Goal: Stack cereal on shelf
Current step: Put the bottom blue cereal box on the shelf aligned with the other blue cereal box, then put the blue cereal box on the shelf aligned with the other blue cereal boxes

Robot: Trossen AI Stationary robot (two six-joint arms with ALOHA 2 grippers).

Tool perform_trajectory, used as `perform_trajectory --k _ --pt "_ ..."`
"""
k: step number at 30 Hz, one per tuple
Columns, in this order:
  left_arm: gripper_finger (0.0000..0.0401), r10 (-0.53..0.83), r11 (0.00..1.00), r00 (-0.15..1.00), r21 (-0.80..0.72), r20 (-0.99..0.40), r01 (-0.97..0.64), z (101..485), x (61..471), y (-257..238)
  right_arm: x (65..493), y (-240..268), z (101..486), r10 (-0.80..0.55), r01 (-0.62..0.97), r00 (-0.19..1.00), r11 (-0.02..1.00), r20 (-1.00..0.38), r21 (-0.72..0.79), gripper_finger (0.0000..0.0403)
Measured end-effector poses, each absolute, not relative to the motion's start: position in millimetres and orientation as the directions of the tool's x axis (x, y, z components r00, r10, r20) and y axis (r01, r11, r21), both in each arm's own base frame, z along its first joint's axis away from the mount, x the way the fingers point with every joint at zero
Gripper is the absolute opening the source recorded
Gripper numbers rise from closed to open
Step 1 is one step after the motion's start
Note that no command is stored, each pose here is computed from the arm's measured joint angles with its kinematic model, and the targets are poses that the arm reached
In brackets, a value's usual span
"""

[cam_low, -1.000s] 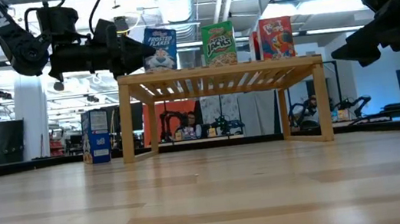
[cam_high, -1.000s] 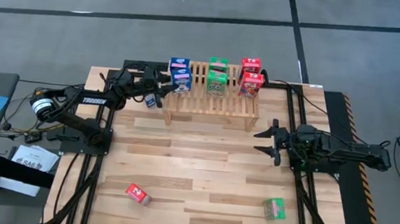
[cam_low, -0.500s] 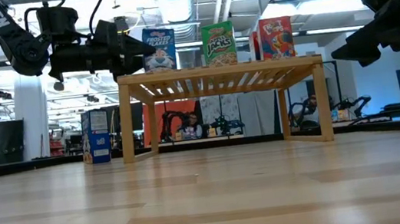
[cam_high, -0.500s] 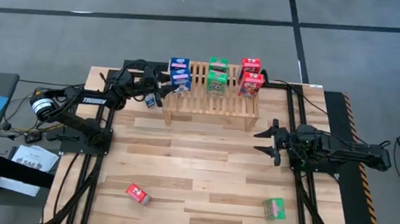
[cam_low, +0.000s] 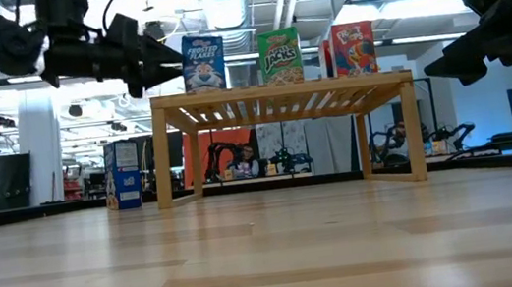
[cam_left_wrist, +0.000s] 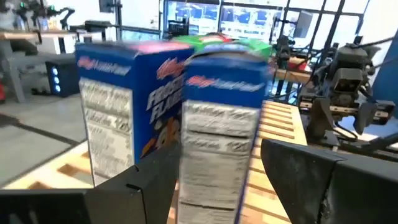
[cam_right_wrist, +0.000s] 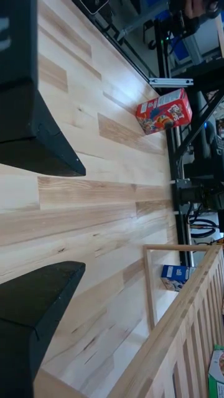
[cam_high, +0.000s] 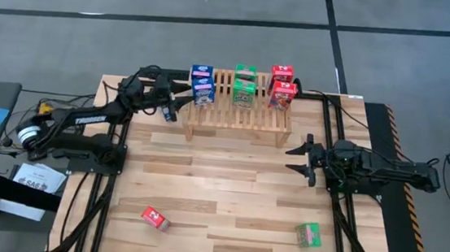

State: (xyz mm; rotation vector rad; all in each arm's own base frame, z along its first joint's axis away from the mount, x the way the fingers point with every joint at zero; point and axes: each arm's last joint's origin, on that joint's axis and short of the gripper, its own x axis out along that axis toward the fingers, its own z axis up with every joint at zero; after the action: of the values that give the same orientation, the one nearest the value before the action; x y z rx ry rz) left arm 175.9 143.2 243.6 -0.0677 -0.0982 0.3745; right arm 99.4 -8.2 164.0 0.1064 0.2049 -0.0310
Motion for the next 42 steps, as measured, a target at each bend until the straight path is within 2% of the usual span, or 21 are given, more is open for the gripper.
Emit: perform_trajectory --k 8,16,28,42 --pt "0.0218 0.462 0.887 0.885 -0.052 0.062 -0.460 246.5 175.4 135.6 99.4 -8.2 164.0 -0.020 0.042 0.979 0.994 -0.205 0.103 0.0261" --pt "0.0218 0.441 0.896 0.897 -0.073 0.033 -0.438 242.3 181.2 131.0 99.4 -8.2 164.0 -0.020 0.042 0.979 0.994 -0.205 0.103 0.0261" --pt "0.0218 0.548 0.834 0.837 -0.071 -0.007 -0.547 238.4 182.8 129.6 99.4 -8.2 164.0 -0.020 0.042 0.979 0.994 -0.205 0.103 0.0261" --pt "0.0218 0.568 0.820 0.823 -0.071 -0.030 -0.568 241.7 179.5 121.4 99.4 -8.2 164.0 -0.020 0.042 0.979 0.994 -0.205 0.102 0.0261"
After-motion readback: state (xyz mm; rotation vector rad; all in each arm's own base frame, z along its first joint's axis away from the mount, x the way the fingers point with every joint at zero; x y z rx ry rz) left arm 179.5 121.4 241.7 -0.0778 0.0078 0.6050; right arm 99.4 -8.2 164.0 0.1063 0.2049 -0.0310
